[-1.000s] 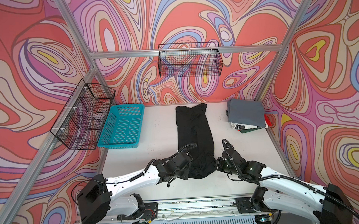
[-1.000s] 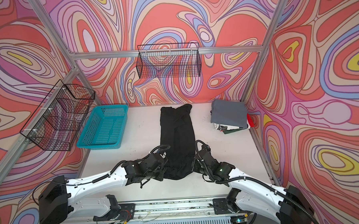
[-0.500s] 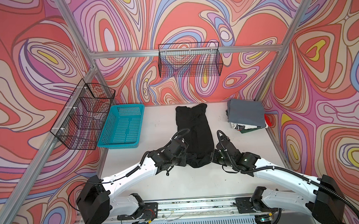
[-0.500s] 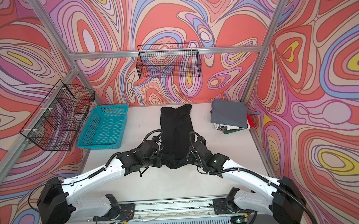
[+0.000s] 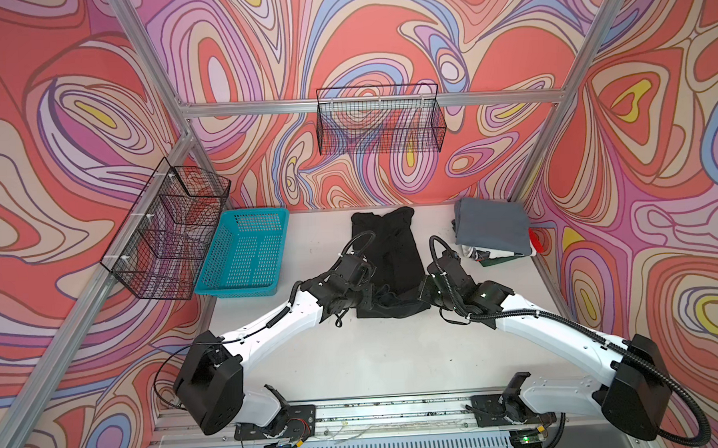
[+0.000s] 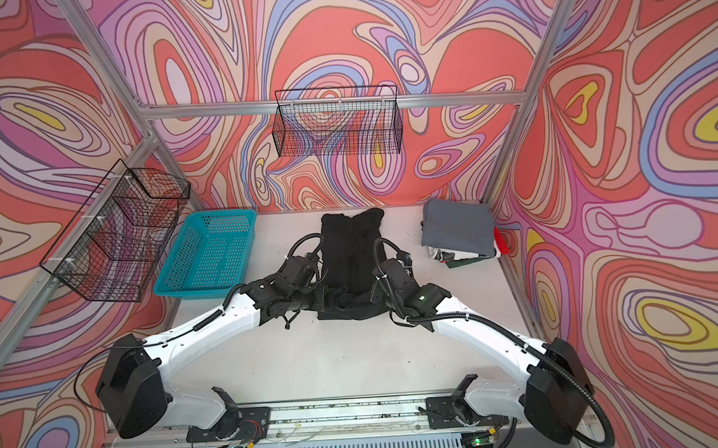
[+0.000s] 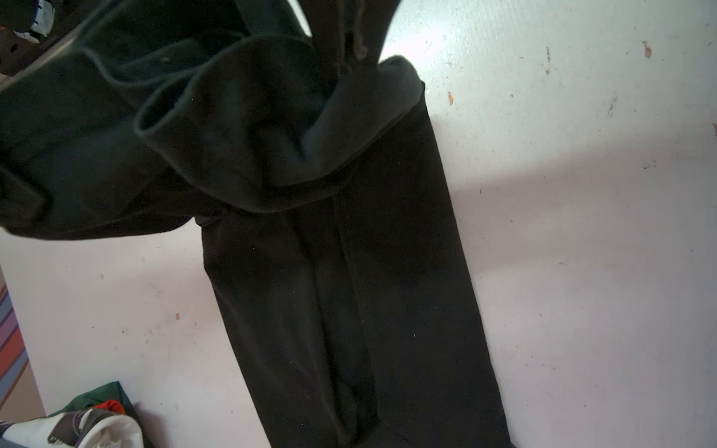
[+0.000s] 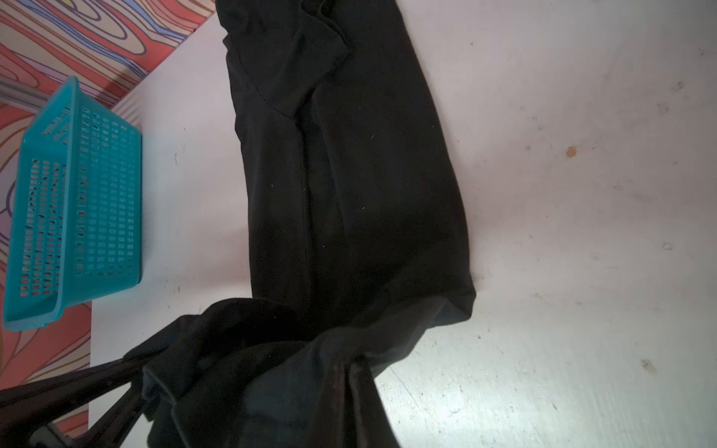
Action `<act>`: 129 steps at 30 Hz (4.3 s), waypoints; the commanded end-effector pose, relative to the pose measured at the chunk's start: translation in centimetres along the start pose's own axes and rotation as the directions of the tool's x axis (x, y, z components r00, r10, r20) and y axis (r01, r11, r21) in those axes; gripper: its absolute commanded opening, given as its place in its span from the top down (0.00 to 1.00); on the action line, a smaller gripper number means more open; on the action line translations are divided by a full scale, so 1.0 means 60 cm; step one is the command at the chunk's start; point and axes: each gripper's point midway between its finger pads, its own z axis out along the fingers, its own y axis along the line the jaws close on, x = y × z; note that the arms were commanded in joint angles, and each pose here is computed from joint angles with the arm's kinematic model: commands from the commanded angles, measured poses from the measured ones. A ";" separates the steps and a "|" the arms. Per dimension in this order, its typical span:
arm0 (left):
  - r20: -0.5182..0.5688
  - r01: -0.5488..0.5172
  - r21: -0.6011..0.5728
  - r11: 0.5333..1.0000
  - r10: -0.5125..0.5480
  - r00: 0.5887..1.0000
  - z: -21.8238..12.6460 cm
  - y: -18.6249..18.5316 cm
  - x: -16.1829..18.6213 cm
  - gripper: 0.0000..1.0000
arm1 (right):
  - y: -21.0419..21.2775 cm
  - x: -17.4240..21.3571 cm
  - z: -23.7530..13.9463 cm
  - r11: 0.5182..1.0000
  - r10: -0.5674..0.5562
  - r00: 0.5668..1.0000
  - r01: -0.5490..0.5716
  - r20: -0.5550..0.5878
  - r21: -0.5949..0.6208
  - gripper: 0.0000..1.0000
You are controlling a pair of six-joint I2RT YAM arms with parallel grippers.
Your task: Fold and stack the t-shirts
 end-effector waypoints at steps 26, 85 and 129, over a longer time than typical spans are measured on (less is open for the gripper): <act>-0.041 0.062 -0.051 0.997 -0.064 0.997 0.083 0.041 -0.081 1.00 | -0.005 -0.084 0.111 0.999 -0.036 0.994 0.038 -0.106 0.023 1.00; 0.066 0.059 -0.192 0.980 -0.047 0.997 0.096 0.137 -0.176 0.30 | -0.037 -0.135 0.211 0.988 -0.056 0.981 0.081 -0.184 0.131 0.46; 0.142 -0.071 -0.124 0.990 0.088 0.986 0.185 0.078 -0.245 0.44 | 0.008 -0.173 0.306 0.992 -0.120 0.986 0.123 -0.119 0.021 0.40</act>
